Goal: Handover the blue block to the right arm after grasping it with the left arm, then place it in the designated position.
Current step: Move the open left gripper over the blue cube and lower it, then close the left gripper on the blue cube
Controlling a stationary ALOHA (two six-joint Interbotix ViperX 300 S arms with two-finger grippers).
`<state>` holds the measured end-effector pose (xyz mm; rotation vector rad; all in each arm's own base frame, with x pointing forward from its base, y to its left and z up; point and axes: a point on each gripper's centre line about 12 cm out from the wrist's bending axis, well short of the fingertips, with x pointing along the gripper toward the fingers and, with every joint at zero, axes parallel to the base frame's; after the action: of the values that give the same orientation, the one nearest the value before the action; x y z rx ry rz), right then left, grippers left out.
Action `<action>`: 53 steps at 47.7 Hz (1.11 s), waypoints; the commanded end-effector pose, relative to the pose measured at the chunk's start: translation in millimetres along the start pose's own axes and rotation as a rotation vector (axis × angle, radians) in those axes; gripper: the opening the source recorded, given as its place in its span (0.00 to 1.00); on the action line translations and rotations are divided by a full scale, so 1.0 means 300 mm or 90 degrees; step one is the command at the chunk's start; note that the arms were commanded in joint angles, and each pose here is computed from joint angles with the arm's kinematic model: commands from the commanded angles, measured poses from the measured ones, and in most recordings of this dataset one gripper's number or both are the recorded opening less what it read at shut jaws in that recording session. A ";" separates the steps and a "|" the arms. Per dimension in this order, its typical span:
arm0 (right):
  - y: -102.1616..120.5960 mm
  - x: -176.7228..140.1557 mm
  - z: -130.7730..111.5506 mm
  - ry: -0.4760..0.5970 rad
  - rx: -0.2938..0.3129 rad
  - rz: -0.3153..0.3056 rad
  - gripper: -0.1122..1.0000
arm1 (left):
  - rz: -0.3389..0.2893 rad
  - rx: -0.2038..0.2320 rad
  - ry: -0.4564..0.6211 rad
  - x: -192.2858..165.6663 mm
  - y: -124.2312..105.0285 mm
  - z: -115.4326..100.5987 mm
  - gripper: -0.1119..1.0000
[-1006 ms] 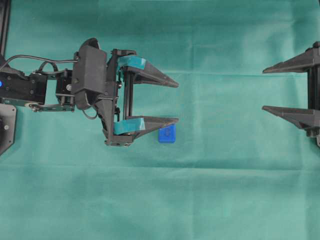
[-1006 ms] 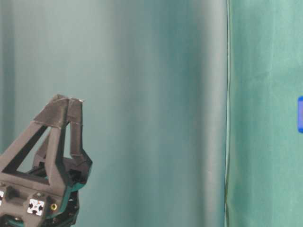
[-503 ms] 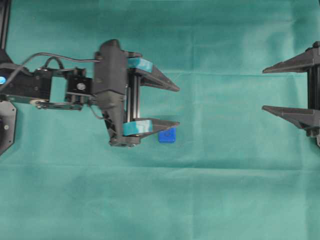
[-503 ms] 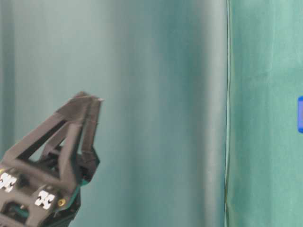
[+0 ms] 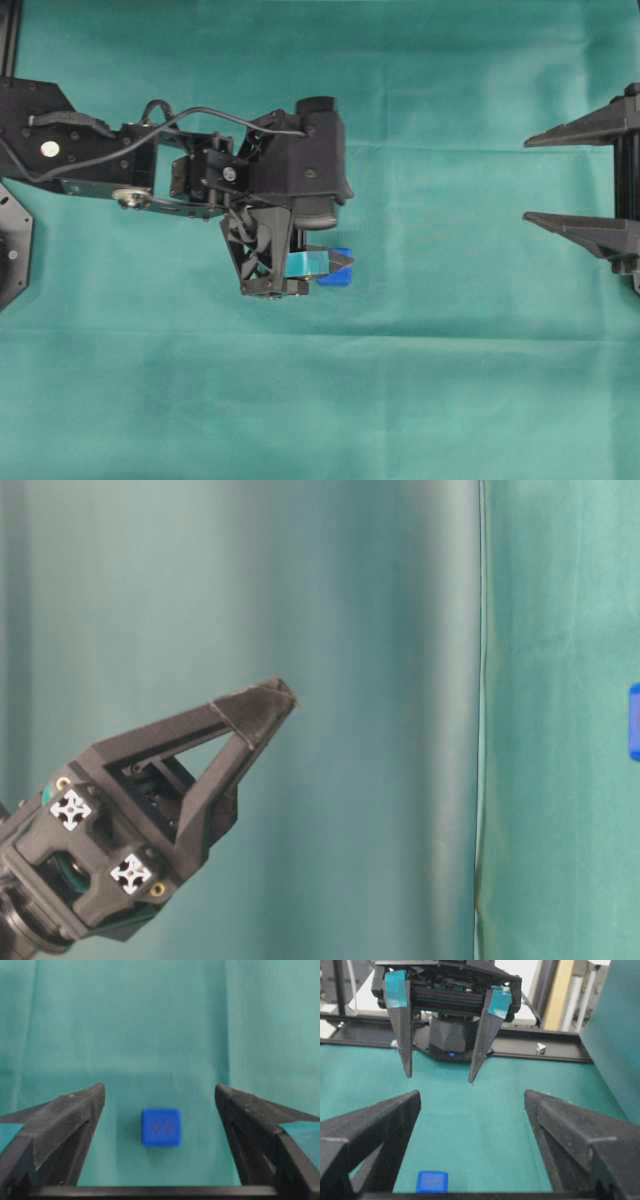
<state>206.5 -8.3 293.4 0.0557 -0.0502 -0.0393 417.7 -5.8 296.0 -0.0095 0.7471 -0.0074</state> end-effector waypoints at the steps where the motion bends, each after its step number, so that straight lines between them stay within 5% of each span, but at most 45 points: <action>1: 0.001 0.012 0.035 -0.016 0.001 0.000 0.95 | -0.002 0.002 0.005 -0.030 -0.007 0.045 1.00; 53: 0.002 0.014 0.028 -0.007 0.000 0.000 0.95 | -0.002 0.003 0.031 -0.022 -0.010 0.056 1.00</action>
<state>207.6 -8.3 290.9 0.0545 -0.0333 -0.0394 424.1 -7.2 296.6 -0.0073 0.8392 -0.0094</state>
